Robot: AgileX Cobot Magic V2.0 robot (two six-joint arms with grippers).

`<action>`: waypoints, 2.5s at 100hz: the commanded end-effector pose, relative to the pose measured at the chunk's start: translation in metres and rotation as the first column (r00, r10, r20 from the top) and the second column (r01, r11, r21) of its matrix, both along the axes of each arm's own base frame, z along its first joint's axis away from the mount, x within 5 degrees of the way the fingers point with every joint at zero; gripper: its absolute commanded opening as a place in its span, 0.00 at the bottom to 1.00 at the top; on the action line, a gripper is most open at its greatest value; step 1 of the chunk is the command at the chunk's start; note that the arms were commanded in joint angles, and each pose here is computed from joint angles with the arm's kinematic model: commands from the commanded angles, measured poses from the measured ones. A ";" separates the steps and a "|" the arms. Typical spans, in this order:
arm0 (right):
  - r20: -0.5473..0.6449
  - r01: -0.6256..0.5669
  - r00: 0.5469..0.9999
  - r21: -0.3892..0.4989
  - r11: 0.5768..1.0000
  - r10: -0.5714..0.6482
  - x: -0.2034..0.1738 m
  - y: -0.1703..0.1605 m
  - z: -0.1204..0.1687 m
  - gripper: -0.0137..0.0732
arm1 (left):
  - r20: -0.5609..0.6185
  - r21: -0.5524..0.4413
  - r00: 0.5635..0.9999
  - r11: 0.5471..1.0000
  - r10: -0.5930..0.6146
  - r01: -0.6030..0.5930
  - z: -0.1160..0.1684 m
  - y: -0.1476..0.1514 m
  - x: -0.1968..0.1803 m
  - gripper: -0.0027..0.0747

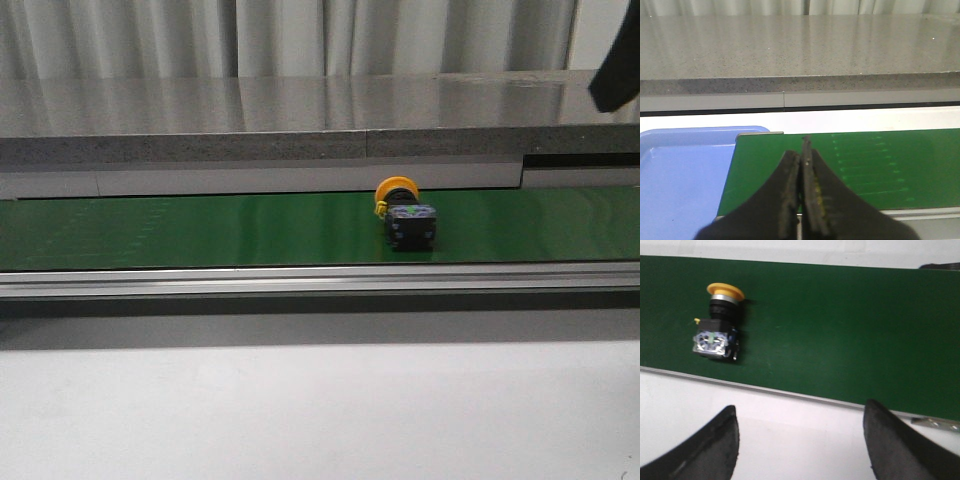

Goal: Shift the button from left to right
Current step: 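Close the right gripper on the button's black body, then lift the button with the right gripper over the green tray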

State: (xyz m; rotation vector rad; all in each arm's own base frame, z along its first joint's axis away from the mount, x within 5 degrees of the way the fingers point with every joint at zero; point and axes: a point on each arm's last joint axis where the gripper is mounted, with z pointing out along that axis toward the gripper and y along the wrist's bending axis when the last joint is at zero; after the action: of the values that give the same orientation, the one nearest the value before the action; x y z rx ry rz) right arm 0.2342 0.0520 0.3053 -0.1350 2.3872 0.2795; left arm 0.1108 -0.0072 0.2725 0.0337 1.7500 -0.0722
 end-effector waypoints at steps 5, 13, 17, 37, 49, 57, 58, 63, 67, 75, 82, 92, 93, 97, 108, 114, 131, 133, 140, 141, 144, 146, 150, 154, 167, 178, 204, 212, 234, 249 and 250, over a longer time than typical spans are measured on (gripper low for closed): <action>0.092 -0.028 0.995 0.029 0.999 0.025 0.023 0.016 0.012 0.77 | 0.106 -0.011 0.994 1.000 0.012 -0.011 0.017 0.001 0.002 0.01; 0.078 -0.051 0.996 0.014 0.999 0.049 0.035 0.024 0.005 0.77 | 0.106 -0.011 0.994 1.000 0.012 -0.011 0.017 0.001 0.002 0.01; 0.075 -0.055 0.996 0.012 0.998 0.054 0.041 0.026 0.002 0.77 | 0.106 -0.011 0.994 1.000 0.012 -0.011 0.017 0.001 0.002 0.01; 0.031 -0.058 0.998 0.000 0.998 0.058 0.066 0.035 -0.018 0.77 | 0.106 -0.011 0.994 1.000 0.012 -0.011 0.017 0.001 0.002 0.01; 0.010 -0.058 0.998 -0.003 0.998 0.058 0.075 0.037 -0.024 0.77 | 0.106 -0.011 0.994 1.000 0.012 -0.011 0.017 0.001 0.002 0.01; 0.006 -0.057 0.998 -0.005 0.998 0.057 0.079 0.038 -0.026 0.77 | 0.106 -0.011 0.994 1.000 0.012 -0.011 0.017 0.001 0.002 0.01; 0.004 -0.058 0.998 -0.005 0.998 0.058 0.079 0.038 -0.027 0.77 | 0.106 -0.011 0.994 1.000 0.012 -0.011 0.017 0.001 0.002 0.01; -0.001 -0.058 0.998 -0.006 0.998 0.058 0.080 0.039 -0.028 0.77 | 0.106 -0.011 0.994 1.000 0.012 -0.011 0.017 0.001 0.002 0.01; -0.002 -0.057 0.998 -0.006 0.998 0.057 0.081 0.039 -0.029 0.77 | 0.106 -0.011 0.994 1.000 0.012 -0.011 0.017 0.001 0.002 0.01; -0.006 -0.057 0.998 -0.007 0.998 0.057 0.082 0.039 -0.031 0.77 | 0.106 -0.011 0.994 1.000 0.012 -0.011 0.017 0.001 0.002 0.01; -0.014 -0.058 0.998 -0.010 0.998 0.058 0.084 0.039 -0.035 0.77 | 0.106 -0.011 0.994 1.000 0.012 -0.011 0.017 0.001 0.002 0.01; -0.028 -0.077 0.997 -0.032 0.997 0.076 0.088 0.040 -0.043 0.77 | 0.106 -0.011 0.994 1.000 0.012 -0.011 0.017 0.001 0.002 0.01; -0.032 -0.081 0.996 -0.036 0.996 0.079 0.088 0.040 -0.045 0.77 | 0.106 -0.011 0.994 1.000 0.012 -0.011 0.017 0.001 0.002 0.01; -0.040 -0.084 0.996 -0.040 0.996 0.083 0.090 0.041 -0.048 0.77 | 0.106 -0.011 0.994 1.000 0.012 -0.011 0.017 0.001 0.002 0.01; -0.058 -0.088 0.995 -0.053 0.995 0.085 0.094 0.041 -0.057 0.77 | 0.106 -0.011 0.994 1.000 0.012 -0.011 0.017 0.001 0.002 0.01; -0.069 -0.089 0.994 -0.056 0.994 0.085 0.095 0.042 -0.061 0.76 | 0.106 -0.011 0.994 1.000 0.012 -0.011 0.017 0.001 0.002 0.01; -0.096 -0.098 0.991 -0.075 0.992 0.090 0.098 0.042 -0.071 0.53 | 0.106 -0.011 0.994 1.000 0.012 -0.011 0.017 0.001 0.002 0.01; -0.098 -0.098 0.991 -0.075 0.992 0.091 0.098 0.042 -0.071 0.49 | 0.106 -0.011 0.994 1.000 0.012 -0.011 0.017 0.001 0.002 0.01; -0.111 -0.101 0.990 -0.076 0.992 0.092 0.098 0.042 -0.072 0.39 | 0.106 -0.011 0.994 1.000 0.012 -0.011 0.017 0.001 0.002 0.01; -0.112 -0.101 0.989 -0.075 0.992 0.092 0.097 0.042 -0.072 0.37 | 0.106 -0.011 0.994 1.000 0.012 -0.011 0.017 0.001 0.002 0.01; -0.113 -0.102 0.989 -0.075 0.992 0.093 0.097 0.042 -0.071 0.35 | 0.106 -0.011 0.994 1.000 0.012 -0.011 0.017 0.001 0.002 0.01; -0.114 -0.102 0.989 -0.075 0.992 0.094 0.096 0.041 -0.070 0.34 | 0.106 -0.011 0.994 1.000 0.012 -0.011 0.017 0.001 0.002 0.01; -0.112 -0.103 0.989 -0.074 0.992 0.094 0.095 0.041 -0.068 0.33 | 0.106 -0.011 0.994 1.000 0.012 -0.011 0.017 0.001 0.002 0.01; -0.101 -0.102 0.990 -0.072 0.992 0.095 0.094 0.041 -0.064 0.33 | 0.106 -0.011 0.994 1.000 0.012 -0.011 0.017 0.001 0.002 0.01; -0.030 -0.098 0.995 -0.080 0.992 0.096 0.088 0.036 -0.042 0.33 | 0.106 -0.011 0.994 1.000 0.012 -0.011 0.017 0.001 0.002 0.01; 0.049 -0.081 0.995 -0.134 0.988 0.088 0.086 0.022 -0.019 0.33 | 0.106 -0.011 0.994 1.000 0.012 -0.011 0.017 0.001 0.002 0.01; 0.123 0.153 0.984 -0.243 0.958 -0.126 0.093 -0.068 0.011 0.33 | 0.106 -0.011 0.994 1.000 0.012 -0.011 0.017 0.001 0.002 0.01; 0.164 0.250 0.964 -0.265 0.931 -0.212 0.093 -0.102 0.012 0.33 | 0.106 -0.011 0.994 1.000 0.012 -0.011 0.017 0.001 0.002 0.01; 0.192 0.433 0.900 -0.302 0.850 -0.390 0.085 -0.177 0.004 0.33 | 0.106 -0.011 0.994 1.000 0.012 -0.011 0.017 0.001 0.002 0.01; 0.086 0.398 0.915 -0.367 0.841 -0.395 0.087 -0.200 -0.024 0.33 | 0.106 -0.011 0.994 1.000 0.012 -0.011 0.017 0.001 0.002 0.01; 0.080 0.396 0.915 -0.367 0.842 -0.396 0.087 -0.200 -0.025 0.33 | 0.106 -0.011 0.994 1.000 0.012 -0.011 0.017 0.001 0.002 0.01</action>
State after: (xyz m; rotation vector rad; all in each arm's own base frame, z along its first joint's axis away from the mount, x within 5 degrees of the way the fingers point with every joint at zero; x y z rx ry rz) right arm 0.3183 -0.1383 0.2674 0.2415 2.4301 -0.3153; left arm 0.1108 -0.0072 0.2725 0.0337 1.7500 -0.0722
